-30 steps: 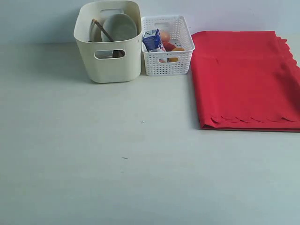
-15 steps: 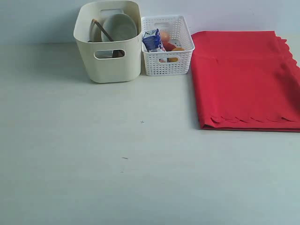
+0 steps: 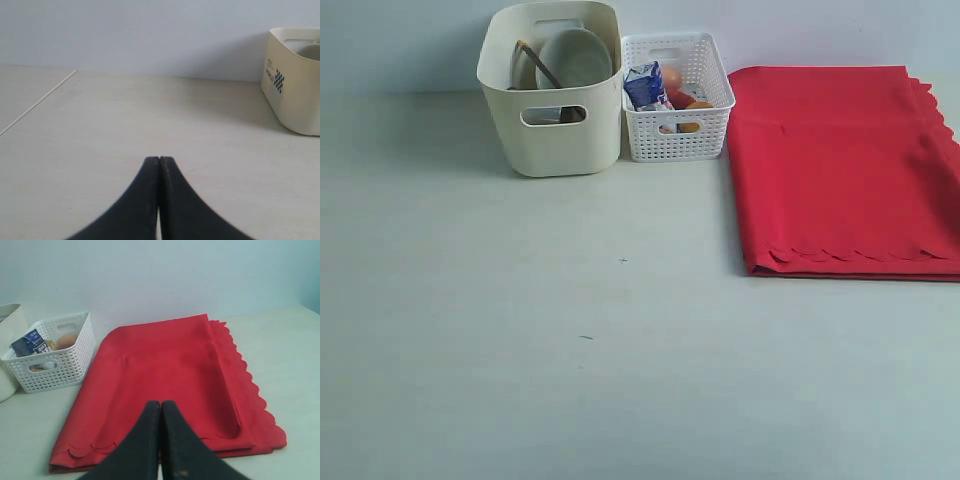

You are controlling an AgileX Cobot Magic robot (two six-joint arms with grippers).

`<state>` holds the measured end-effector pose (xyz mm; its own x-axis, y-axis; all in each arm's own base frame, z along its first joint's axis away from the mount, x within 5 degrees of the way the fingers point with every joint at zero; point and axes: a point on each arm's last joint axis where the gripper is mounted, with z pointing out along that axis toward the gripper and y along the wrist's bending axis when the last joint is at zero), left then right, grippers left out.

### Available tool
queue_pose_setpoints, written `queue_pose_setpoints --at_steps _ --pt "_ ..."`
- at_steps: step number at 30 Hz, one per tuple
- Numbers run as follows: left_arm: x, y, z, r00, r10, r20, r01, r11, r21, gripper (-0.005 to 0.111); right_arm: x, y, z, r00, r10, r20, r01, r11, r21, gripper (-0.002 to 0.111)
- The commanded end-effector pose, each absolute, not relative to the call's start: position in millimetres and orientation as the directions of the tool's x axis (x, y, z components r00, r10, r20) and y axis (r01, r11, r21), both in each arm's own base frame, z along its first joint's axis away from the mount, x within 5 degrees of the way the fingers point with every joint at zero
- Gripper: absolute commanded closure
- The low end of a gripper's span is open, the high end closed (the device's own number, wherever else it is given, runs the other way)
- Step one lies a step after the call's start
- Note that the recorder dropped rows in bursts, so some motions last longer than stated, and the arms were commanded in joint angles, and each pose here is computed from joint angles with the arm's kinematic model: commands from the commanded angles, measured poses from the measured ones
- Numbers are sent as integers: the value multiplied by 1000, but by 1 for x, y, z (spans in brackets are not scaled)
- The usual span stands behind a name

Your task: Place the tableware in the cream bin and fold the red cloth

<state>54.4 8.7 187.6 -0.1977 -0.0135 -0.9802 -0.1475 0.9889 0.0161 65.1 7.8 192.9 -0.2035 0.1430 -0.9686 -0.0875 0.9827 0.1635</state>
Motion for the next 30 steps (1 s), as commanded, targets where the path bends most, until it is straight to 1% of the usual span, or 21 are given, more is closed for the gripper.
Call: queue_pose_setpoints --at_steps 1,10,16,18,30 --pt "54 9 188 -186 -25 -982 -151 989 3 106 65 8 194 -184 124 -975 -97 985 143 108" --pt "54 9 188 -186 -25 -982 -151 989 3 106 65 8 194 -182 124 -975 -97 985 143 108" --pt "54 9 188 -186 -25 -982 -151 989 3 106 56 7 198 -93 138 -986 -109 983 147 108" --pt "54 9 188 -186 -25 -982 -151 989 3 106 56 7 196 -116 135 -984 -105 984 147 108" --pt "54 9 188 -186 -22 -982 -151 989 7 106 56 7 196 -118 134 -984 -105 984 147 108"
